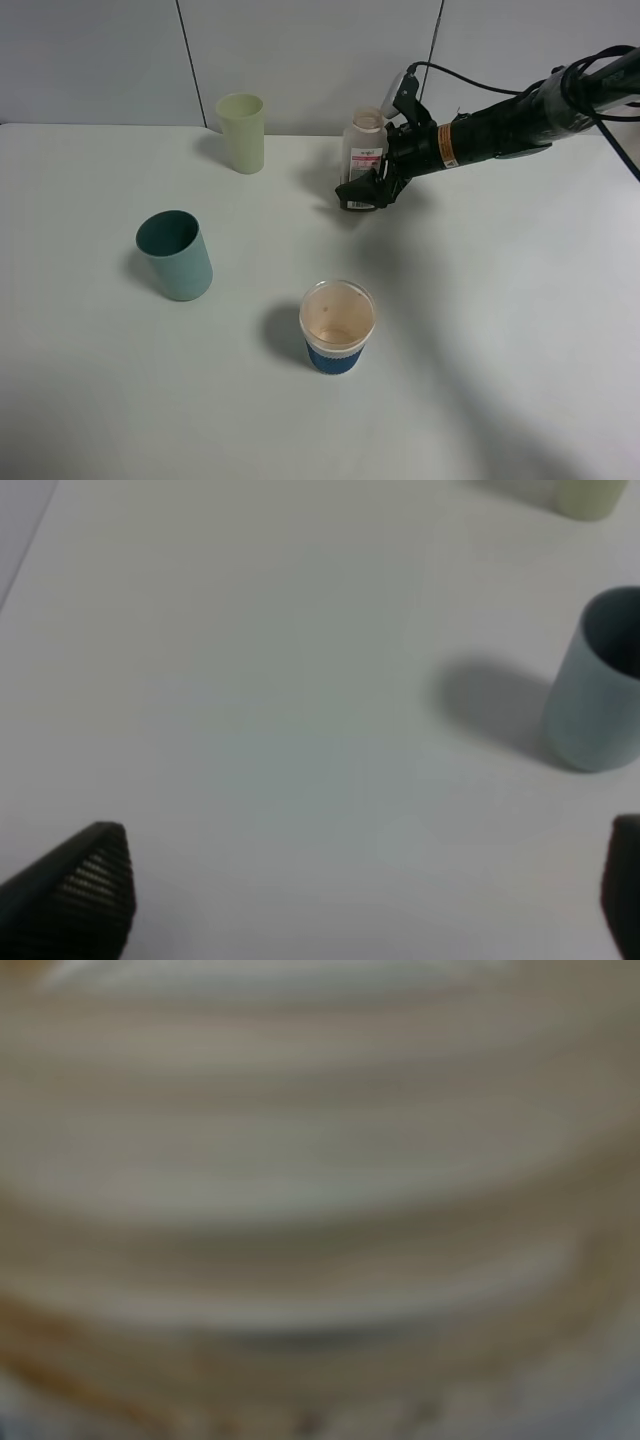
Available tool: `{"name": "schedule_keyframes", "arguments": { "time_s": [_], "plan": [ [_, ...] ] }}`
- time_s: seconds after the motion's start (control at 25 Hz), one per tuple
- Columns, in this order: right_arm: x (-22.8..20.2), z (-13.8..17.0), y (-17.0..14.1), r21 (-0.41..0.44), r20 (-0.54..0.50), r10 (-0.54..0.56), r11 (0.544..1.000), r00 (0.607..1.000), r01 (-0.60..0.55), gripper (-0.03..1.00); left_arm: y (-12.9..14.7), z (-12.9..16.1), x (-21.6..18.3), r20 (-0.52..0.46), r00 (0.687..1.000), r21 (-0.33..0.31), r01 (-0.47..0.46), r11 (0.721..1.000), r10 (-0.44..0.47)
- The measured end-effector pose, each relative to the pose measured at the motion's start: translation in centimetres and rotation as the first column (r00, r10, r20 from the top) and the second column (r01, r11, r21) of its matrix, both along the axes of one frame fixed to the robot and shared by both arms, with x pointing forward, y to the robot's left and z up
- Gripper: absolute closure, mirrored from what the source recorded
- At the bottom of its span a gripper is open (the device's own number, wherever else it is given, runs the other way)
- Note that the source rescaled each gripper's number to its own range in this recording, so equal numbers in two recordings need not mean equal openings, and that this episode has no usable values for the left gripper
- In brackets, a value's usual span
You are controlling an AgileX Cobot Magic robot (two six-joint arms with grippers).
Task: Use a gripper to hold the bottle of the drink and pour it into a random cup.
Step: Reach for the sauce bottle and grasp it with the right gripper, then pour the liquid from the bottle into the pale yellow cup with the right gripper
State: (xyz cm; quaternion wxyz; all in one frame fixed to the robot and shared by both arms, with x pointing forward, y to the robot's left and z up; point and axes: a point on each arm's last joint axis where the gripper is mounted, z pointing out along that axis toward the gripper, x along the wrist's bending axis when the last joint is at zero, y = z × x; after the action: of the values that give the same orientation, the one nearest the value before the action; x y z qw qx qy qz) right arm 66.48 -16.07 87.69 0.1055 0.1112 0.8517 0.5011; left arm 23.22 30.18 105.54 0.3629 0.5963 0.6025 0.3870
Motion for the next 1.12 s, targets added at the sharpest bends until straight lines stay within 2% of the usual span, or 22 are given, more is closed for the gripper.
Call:
{"name": "schedule_keyframes", "arguments": {
  "time_s": [0.12, 0.16, 0.24, 0.32, 0.4, 0.84, 0.96, 1.12],
  "plan": [
    [-0.2, 0.1, 0.3, 0.025, -0.006, 0.021, 0.999, 1.000, -0.021, 0.23, 0.0, 0.0, 0.0, 0.000, 1.000, 0.000, 0.000, 1.000, 0.000],
    [-0.2, 0.2, 0.3, 0.028, -0.007, 0.025, 0.999, 1.000, -0.025, 0.31, 0.0, 0.0, 0.0, 0.000, 1.000, 0.000, 0.000, 1.000, 0.000],
    [-0.3, 0.2, 0.4, 0.039, -0.007, 0.035, 0.999, 0.999, -0.035, 0.55, 0.0, 0.0, 0.0, 0.000, 1.000, 0.000, 0.000, 1.000, 0.000],
    [-0.4, 0.2, 0.4, 0.048, -0.013, 0.043, 0.998, 0.999, -0.043, 0.60, 0.0, 0.0, 0.0, 0.000, 1.000, 0.000, 0.000, 1.000, 0.000],
    [-0.5, 0.1, 0.5, 0.067, -0.035, 0.052, 0.997, 0.998, -0.049, 0.96, 0.0, 0.0, 0.0, 0.000, 1.000, 0.000, 0.000, 1.000, 0.000],
    [-0.7, 0.2, 0.5, 0.093, -0.152, 0.019, 0.996, 0.988, -0.004, 0.95, 0.0, 0.0, 0.0, 0.000, 1.000, 0.000, 0.000, 1.000, 0.000],
    [-0.9, 1.0, 0.5, 0.081, -0.151, 0.034, 0.996, 0.988, -0.021, 0.95, 0.0, 0.0, 0.0, 0.000, 1.000, 0.000, 0.000, 1.000, 0.000],
    [-1.1, 4.2, 0.5, 0.086, -0.125, 0.033, 0.996, 0.992, -0.022, 0.95, 0.0, 0.0, 0.0, 0.000, 1.000, 0.000, 0.000, 1.000, 0.000]
  ]
}}
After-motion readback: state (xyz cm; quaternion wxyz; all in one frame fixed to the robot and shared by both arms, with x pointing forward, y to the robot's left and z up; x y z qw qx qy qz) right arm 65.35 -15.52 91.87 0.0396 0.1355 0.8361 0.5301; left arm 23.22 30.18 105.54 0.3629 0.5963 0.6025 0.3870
